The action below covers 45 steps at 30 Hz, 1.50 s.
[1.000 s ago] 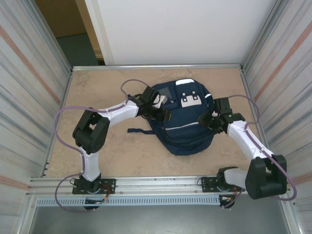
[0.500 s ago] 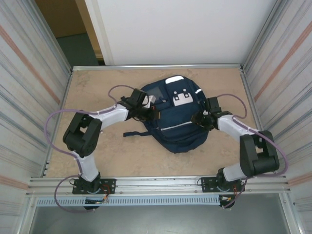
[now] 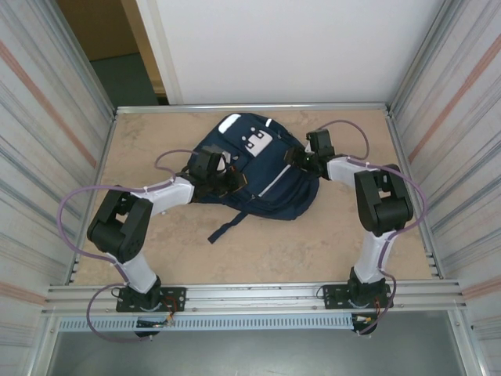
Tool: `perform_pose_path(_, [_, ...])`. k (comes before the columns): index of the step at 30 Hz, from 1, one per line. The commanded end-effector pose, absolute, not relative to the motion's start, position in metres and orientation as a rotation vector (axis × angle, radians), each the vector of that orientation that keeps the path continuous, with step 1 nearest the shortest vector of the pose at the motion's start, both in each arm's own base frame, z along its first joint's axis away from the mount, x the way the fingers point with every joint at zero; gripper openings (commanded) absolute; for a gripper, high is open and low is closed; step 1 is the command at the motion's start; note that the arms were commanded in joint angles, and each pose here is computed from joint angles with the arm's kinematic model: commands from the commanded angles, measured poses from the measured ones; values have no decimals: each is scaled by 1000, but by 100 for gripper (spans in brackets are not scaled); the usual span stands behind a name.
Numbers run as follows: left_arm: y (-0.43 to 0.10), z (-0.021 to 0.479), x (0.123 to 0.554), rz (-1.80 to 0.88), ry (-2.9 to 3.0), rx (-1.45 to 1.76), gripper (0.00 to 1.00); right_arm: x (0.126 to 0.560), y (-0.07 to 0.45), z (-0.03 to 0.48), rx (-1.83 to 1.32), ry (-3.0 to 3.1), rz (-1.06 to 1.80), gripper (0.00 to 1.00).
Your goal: Pack the student bag
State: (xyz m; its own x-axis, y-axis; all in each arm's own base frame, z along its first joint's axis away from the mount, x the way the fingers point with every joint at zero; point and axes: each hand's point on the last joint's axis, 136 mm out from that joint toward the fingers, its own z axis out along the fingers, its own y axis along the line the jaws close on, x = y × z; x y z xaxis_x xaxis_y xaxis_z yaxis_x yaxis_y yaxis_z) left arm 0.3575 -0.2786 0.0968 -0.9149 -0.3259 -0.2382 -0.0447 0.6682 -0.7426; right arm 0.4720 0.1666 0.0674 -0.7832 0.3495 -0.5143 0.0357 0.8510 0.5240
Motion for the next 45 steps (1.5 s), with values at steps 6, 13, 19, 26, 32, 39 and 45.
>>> perform_pose_path(6, [-289,128,357,-1191,2442,-482,1,467,161,109,292,2312,686,55])
perform_pose_path(13, [-293,136,364,-1213,2410,-549,1,367,182,155,245,2484,497,58])
perform_pose_path(19, [-300,146,372,-1223,2390,-516,1,302,228,153,204,2471,593,57])
perform_pose_path(26, [-274,138,369,-1053,2442,-397,36,301,218,163,122,2450,468,56])
perform_pose_path(32, [-183,137,342,-619,2449,-419,51,305,206,189,87,2358,422,57])
perform_pose_path(39, [-43,110,302,-56,2442,-655,49,309,215,210,22,2283,498,57])
perform_pose_path(45, [4,77,305,21,2465,-834,46,315,233,210,-47,2314,570,57])
